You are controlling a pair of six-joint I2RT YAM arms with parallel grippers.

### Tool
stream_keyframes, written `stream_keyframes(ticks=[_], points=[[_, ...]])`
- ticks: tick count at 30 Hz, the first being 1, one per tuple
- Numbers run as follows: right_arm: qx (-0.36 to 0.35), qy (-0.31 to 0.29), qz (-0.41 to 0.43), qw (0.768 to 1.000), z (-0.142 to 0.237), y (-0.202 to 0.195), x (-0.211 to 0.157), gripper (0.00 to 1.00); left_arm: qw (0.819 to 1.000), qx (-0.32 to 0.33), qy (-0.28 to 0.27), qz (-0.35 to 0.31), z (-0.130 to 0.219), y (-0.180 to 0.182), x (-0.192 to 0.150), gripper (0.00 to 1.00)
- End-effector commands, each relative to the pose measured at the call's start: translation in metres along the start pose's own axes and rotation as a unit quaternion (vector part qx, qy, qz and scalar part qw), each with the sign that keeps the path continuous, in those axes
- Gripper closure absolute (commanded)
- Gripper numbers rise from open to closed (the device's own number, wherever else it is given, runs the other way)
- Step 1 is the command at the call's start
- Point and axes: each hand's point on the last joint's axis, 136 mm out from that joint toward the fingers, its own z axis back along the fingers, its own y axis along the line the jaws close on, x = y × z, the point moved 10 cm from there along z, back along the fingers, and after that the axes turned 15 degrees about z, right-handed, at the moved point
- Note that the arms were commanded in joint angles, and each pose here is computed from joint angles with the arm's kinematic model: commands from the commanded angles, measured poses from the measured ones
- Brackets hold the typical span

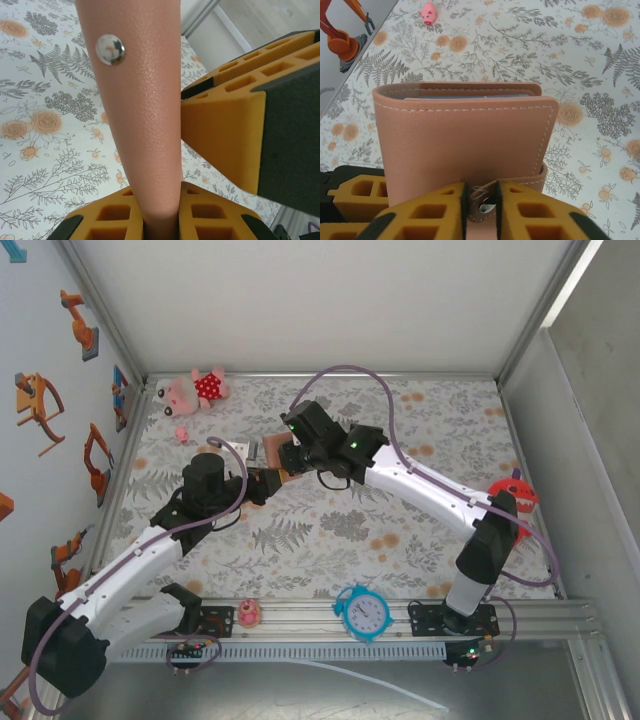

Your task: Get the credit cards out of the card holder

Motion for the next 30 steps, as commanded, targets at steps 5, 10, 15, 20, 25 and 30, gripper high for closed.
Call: stream_keyframes(ticks=[5, 10, 15, 20, 25, 30], points=[[-0.008, 0.034, -0.001, 0.999, -0.011, -0.007, -0.006, 0.99, 0.997, -0.060, -0.030, -0.023, 0.005, -0.022, 0.015, 1.00], [-0.011, 0.035, -0.002, 0.999, -0.011, -0.010, -0.007, 1.00, 0.998, -0.058, -0.028, -0.021, 0.004, -0.021, 0.015, 1.00], [-0.012, 0.035, -0.001, 0.999, -0.010, -0.011, -0.007, 1.00, 0.998, -0.057, -0.027, -0.021, 0.003, -0.021, 0.015, 1.00], [-0.014, 0.032, -0.003, 0.999, -0.007, -0.014, -0.007, 1.00, 0.998, -0.057, -0.027, -0.022, 0.003, -0.021, 0.015, 1.00], [-0.009, 0.020, -0.005, 1.000, -0.004, -0.016, -0.010, 1.00, 0.998, -0.051, -0.026, -0.024, 0.002, -0.019, 0.014, 1.00], [0.003, 0.004, -0.011, 1.000, 0.001, -0.017, -0.011, 1.00, 0.998, -0.050, -0.024, -0.020, 0.001, -0.016, 0.011, 1.00]])
